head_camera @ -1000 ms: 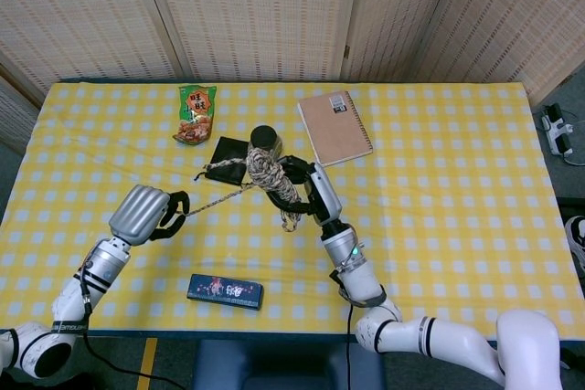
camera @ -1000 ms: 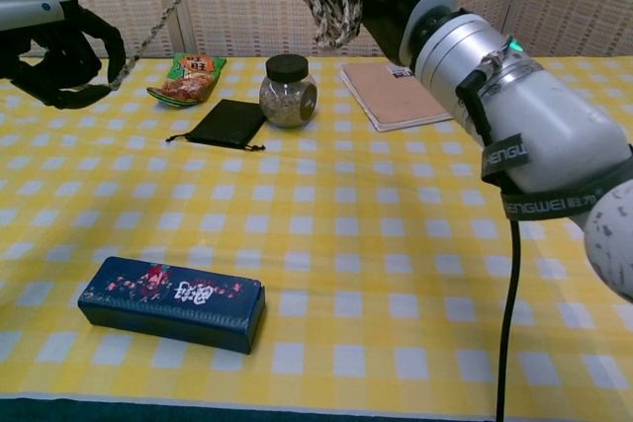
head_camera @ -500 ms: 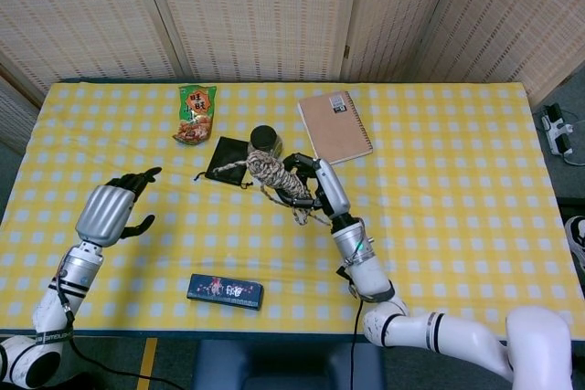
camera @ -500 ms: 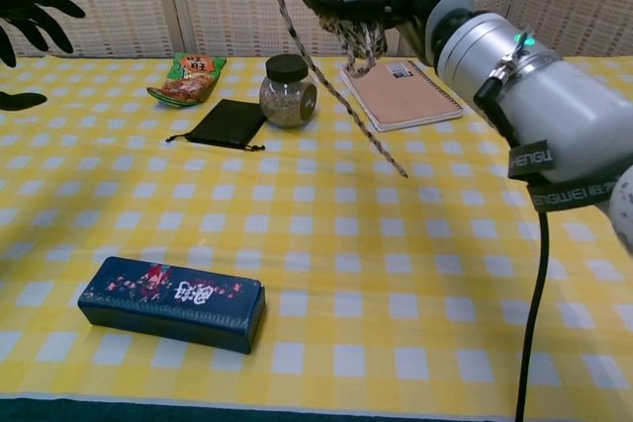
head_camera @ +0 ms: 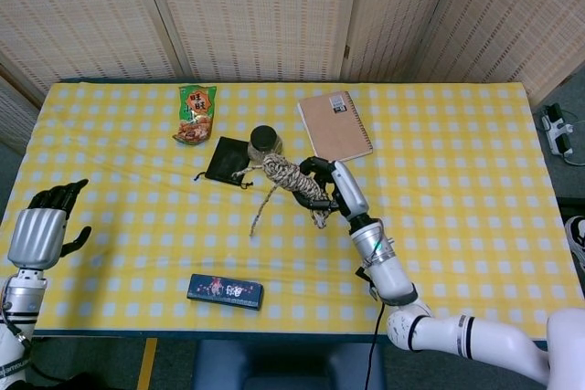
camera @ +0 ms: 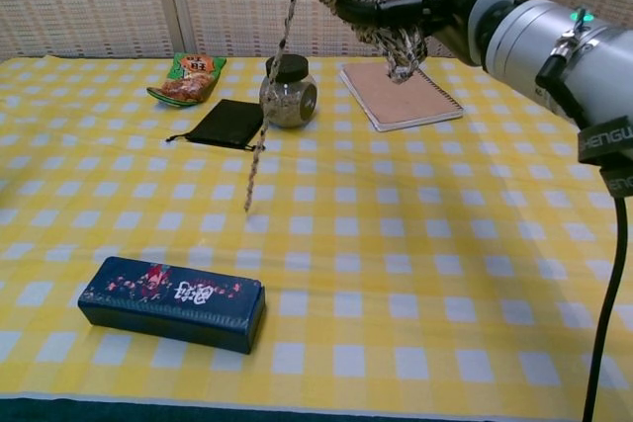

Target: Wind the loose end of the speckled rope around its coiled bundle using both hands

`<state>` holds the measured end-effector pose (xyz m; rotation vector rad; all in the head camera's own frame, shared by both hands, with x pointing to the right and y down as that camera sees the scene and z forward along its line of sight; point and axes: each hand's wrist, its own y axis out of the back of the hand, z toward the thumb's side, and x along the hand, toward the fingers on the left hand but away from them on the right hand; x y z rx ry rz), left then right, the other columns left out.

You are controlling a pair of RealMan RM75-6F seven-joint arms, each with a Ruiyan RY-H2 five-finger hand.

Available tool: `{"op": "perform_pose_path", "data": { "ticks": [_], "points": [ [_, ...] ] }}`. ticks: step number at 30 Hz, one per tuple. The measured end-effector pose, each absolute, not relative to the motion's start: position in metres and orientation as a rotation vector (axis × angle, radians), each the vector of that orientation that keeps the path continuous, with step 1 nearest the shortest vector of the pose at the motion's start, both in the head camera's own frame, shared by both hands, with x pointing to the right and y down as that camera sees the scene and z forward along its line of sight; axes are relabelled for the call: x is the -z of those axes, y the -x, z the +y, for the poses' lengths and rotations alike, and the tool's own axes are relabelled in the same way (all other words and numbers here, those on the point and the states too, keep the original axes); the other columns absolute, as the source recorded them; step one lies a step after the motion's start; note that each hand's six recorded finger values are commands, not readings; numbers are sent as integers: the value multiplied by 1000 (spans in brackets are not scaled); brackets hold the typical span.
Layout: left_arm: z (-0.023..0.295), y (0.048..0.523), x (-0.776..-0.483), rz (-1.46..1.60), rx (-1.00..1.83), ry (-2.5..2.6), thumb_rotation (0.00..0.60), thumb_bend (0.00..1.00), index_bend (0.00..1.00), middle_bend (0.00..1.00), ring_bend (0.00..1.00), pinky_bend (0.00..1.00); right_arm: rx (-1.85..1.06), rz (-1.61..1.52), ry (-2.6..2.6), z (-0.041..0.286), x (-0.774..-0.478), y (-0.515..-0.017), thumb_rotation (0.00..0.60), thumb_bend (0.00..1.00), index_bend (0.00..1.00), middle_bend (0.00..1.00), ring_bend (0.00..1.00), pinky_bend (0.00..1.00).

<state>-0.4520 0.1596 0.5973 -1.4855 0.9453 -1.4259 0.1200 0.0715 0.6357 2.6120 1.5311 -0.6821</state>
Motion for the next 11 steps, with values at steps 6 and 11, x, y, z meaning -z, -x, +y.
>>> {"op": "perform_pose_path", "data": {
  "ticks": [6, 11],
  "points": [
    [190, 476, -587, 970, 1465, 1461, 600, 327, 173, 231, 214, 225, 703, 1503, -2606, 74, -636, -123, 600, 391, 968, 821, 859, 781],
    [215, 492, -576, 1012, 1502, 1475, 600, 328, 174, 231, 214, 222, 717, 1492, -2599, 75, -638, -125, 600, 390, 968, 822, 861, 781]
  ]
}}
